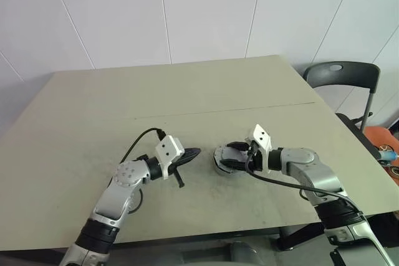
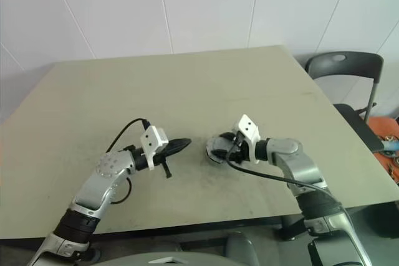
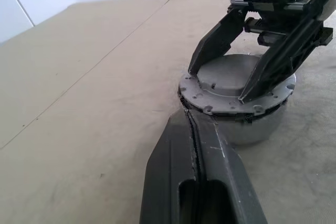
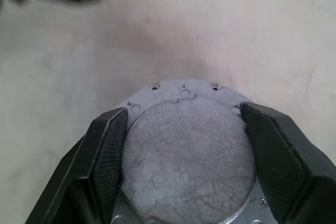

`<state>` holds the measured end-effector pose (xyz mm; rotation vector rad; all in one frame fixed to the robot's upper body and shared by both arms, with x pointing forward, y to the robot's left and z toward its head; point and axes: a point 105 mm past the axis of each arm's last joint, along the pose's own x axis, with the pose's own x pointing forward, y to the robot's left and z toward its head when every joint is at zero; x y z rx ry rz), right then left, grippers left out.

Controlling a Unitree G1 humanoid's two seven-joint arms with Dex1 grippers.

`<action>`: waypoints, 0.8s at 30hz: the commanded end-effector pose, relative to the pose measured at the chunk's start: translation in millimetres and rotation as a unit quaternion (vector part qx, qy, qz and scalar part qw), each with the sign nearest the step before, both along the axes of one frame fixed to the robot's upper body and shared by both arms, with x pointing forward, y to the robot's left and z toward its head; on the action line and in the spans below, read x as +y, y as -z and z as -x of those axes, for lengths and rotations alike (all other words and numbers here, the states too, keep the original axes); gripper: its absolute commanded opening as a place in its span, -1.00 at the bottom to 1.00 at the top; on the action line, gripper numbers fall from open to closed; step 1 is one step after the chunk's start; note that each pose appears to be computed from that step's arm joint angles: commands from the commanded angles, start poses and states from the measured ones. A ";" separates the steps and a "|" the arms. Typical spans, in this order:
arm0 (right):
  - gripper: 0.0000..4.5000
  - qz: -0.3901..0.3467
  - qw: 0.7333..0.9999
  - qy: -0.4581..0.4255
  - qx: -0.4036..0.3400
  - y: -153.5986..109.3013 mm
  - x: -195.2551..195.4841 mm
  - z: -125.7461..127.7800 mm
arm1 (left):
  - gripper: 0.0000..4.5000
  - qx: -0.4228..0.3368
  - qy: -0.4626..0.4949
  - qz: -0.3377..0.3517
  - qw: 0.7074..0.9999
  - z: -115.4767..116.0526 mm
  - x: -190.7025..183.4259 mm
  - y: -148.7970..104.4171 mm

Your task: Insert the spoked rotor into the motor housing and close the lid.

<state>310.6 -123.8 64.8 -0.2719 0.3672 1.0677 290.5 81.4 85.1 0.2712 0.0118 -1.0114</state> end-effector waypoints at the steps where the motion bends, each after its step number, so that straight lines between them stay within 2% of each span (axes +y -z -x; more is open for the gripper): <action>1: 0.36 0.036 0.999 0.007 -0.028 -2.5 -5.3 -7.1 | -1.00 -0.023 0.000 0.011 1.000 -4.6 6.0 -12.7; 5: 0.36 0.022 0.999 0.017 -0.038 -8.6 -2.8 -11.7 | -1.00 -0.019 0.000 0.011 1.000 -3.5 6.5 -5.5; 8: 0.36 -0.020 0.998 0.042 -0.044 -20.7 -1.2 -19.8 | -1.00 -0.017 0.002 0.010 1.000 -0.9 0.3 -0.8; 13: 0.36 -0.055 0.997 0.040 -0.033 -23.9 3.2 -16.6 | -1.00 -0.017 0.004 0.009 1.000 3.2 -5.6 1.8; 24: 0.36 0.000 0.998 0.053 -0.031 -0.7 1.3 -15.8 | -1.00 -0.021 0.006 0.009 1.000 0.0 -12.7 -10.9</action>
